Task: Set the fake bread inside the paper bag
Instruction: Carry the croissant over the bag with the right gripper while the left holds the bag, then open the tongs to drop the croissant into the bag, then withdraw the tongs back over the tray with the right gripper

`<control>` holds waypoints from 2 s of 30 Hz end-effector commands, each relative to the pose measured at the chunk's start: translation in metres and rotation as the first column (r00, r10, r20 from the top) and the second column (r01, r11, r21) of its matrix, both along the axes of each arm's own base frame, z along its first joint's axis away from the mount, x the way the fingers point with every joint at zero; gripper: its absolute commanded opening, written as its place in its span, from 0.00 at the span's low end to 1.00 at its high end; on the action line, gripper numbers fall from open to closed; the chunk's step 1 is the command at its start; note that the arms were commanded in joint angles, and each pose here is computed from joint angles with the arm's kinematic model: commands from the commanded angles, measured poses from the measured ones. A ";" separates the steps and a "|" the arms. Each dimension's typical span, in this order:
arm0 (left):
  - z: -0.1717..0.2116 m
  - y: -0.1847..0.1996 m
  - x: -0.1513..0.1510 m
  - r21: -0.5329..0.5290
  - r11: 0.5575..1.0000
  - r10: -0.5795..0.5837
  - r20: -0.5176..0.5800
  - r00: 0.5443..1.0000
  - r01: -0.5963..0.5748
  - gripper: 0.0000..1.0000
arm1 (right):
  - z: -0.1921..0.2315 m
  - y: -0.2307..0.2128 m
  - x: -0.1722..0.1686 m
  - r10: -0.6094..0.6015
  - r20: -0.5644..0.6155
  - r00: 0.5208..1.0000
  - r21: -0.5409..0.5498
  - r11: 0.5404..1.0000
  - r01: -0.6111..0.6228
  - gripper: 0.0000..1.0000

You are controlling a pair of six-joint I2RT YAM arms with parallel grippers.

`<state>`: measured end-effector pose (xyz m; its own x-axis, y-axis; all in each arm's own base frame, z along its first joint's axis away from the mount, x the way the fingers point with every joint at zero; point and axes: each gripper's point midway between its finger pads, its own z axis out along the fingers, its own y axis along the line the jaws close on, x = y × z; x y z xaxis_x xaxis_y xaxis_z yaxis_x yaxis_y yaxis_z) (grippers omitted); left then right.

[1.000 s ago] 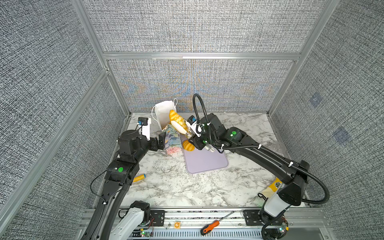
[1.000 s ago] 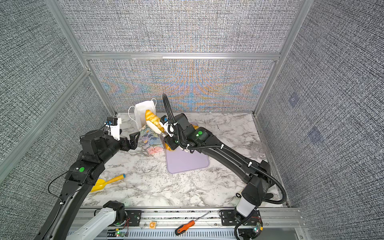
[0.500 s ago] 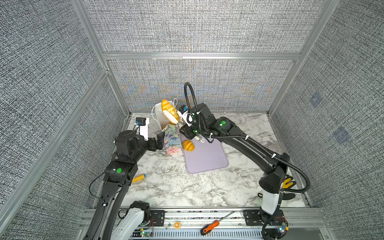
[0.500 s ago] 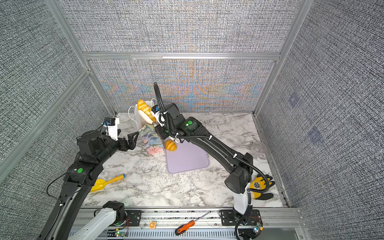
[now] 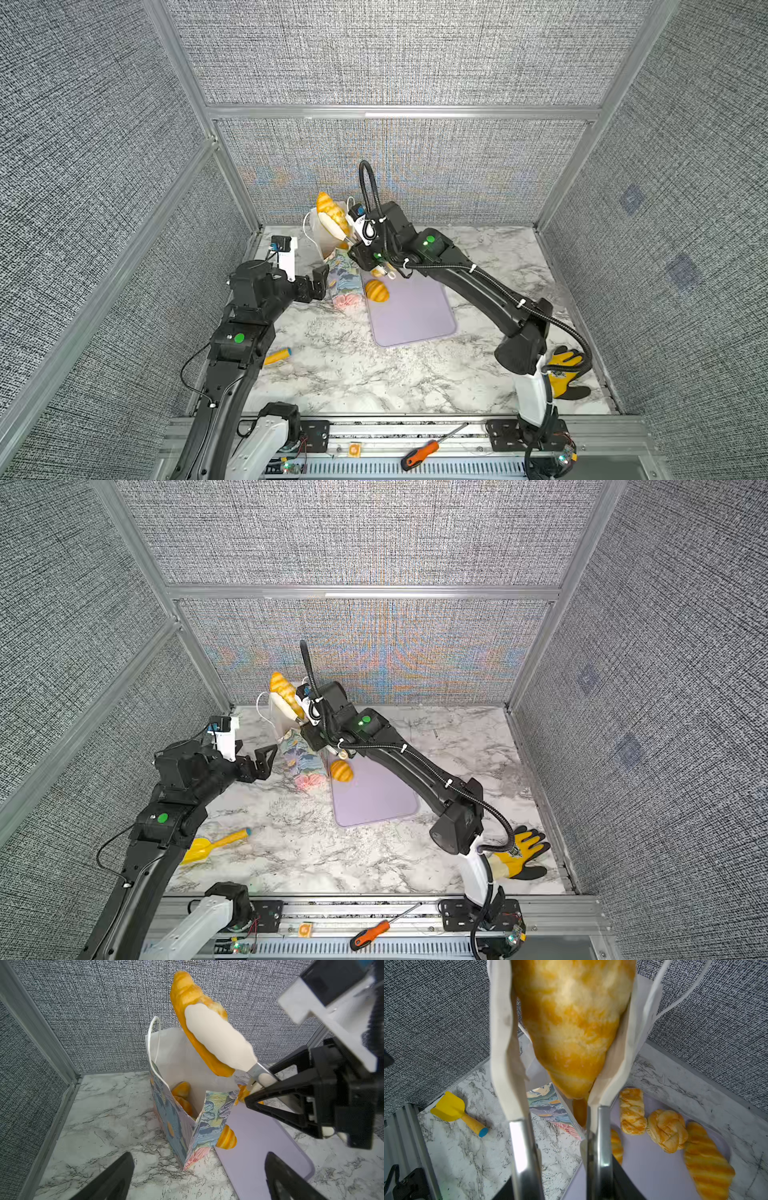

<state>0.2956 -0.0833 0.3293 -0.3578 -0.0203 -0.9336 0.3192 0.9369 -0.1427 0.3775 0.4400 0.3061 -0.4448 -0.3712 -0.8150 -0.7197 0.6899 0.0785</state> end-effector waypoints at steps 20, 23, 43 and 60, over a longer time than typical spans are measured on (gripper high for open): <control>-0.001 -0.003 0.001 -0.005 1.000 -0.018 0.012 1.000 0.018 1.00 | -0.008 -0.004 0.023 -0.085 -0.007 0.996 -0.015 0.996 0.085 0.61; -0.002 -0.003 0.001 -0.005 1.000 -0.019 0.010 1.000 0.019 1.00 | -0.007 -0.005 0.023 -0.088 -0.008 0.996 -0.018 0.996 0.088 0.63; -0.004 -0.001 0.001 0.014 1.000 -0.017 -0.006 1.000 0.017 0.99 | 0.013 -0.014 0.012 -0.070 0.022 0.997 -0.018 0.997 0.070 0.65; 0.002 -0.024 -0.005 -0.042 0.989 -0.141 0.017 0.990 0.142 0.99 | 0.032 -0.058 -0.017 -0.055 0.116 0.992 -0.072 0.995 0.063 0.65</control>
